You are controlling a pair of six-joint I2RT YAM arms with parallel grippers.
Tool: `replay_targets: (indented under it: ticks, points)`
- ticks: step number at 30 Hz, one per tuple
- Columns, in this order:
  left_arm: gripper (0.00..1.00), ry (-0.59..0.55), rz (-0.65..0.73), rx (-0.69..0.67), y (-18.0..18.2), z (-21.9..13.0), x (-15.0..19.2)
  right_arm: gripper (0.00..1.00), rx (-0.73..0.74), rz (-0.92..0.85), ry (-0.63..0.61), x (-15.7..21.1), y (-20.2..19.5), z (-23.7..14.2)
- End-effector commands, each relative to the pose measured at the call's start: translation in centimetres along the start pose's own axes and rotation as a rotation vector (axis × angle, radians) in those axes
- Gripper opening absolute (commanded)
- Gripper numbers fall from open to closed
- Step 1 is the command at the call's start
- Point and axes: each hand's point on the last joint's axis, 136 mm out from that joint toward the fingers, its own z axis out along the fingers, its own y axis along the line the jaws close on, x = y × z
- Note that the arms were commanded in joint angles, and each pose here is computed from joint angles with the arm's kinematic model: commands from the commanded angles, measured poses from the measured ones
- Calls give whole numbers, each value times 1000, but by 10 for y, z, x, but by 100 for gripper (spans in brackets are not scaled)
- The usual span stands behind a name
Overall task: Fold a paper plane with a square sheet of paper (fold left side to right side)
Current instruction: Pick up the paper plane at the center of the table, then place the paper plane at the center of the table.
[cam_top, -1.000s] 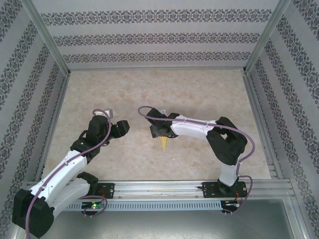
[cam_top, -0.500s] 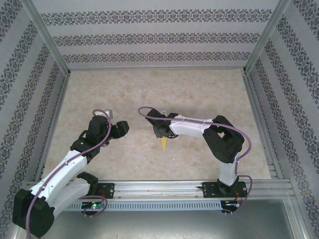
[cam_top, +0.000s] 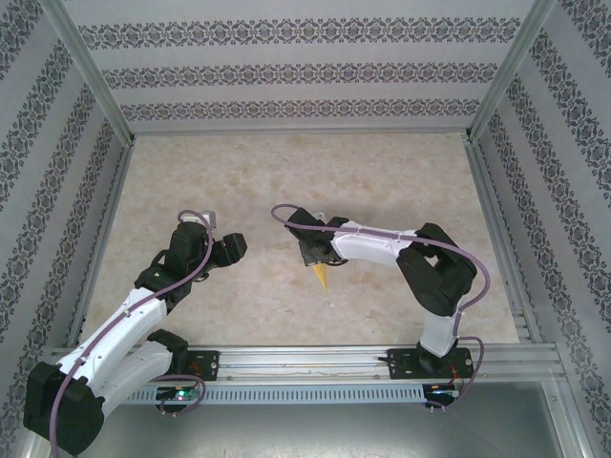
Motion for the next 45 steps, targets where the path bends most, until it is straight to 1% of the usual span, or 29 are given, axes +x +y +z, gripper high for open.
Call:
replay_targets:
  ticks: [1, 4, 7, 10, 15, 20, 22, 26, 33, 39, 42, 45]
  points:
    - [70, -2, 14, -14, 2, -4, -5, 1, -4, 26, -37, -7, -9, -16]
    - [70, -7, 11, -5, 0, -5, -7, 0, -19, 39, -61, -9, -14, -25]
    - [71, -12, 4, 19, -6, -6, -10, 0, -68, 64, -97, -15, -17, -38]
    - [71, -22, -11, 57, -14, -6, -14, 0, -192, 123, -138, -22, -16, -51]
    - [71, -38, -34, 111, -24, -7, -20, 0, -483, 278, -204, -30, -15, -66]
    - [71, -36, -50, 135, -28, -5, -20, 0, -691, 404, -219, -31, -15, -63]
    - [71, -27, -58, 147, -30, -3, -18, 0, -745, 443, -218, -29, -12, -58]
    - [70, -8, -69, 165, -32, 1, -15, 0, -768, 491, -195, -25, -6, -39]
    - [70, 7, -68, 162, -31, 4, -12, 0, -739, 531, -168, -15, -5, -7]
    - [69, 14, -71, 157, -30, 5, -10, 1, -692, 533, -164, -8, -12, 2]
    - [69, 15, -72, 154, -29, 6, -10, 5, -680, 530, -160, -6, -14, 4]
    - [69, 19, -72, 154, -29, 7, -9, 8, -680, 525, -162, -6, -14, 3]
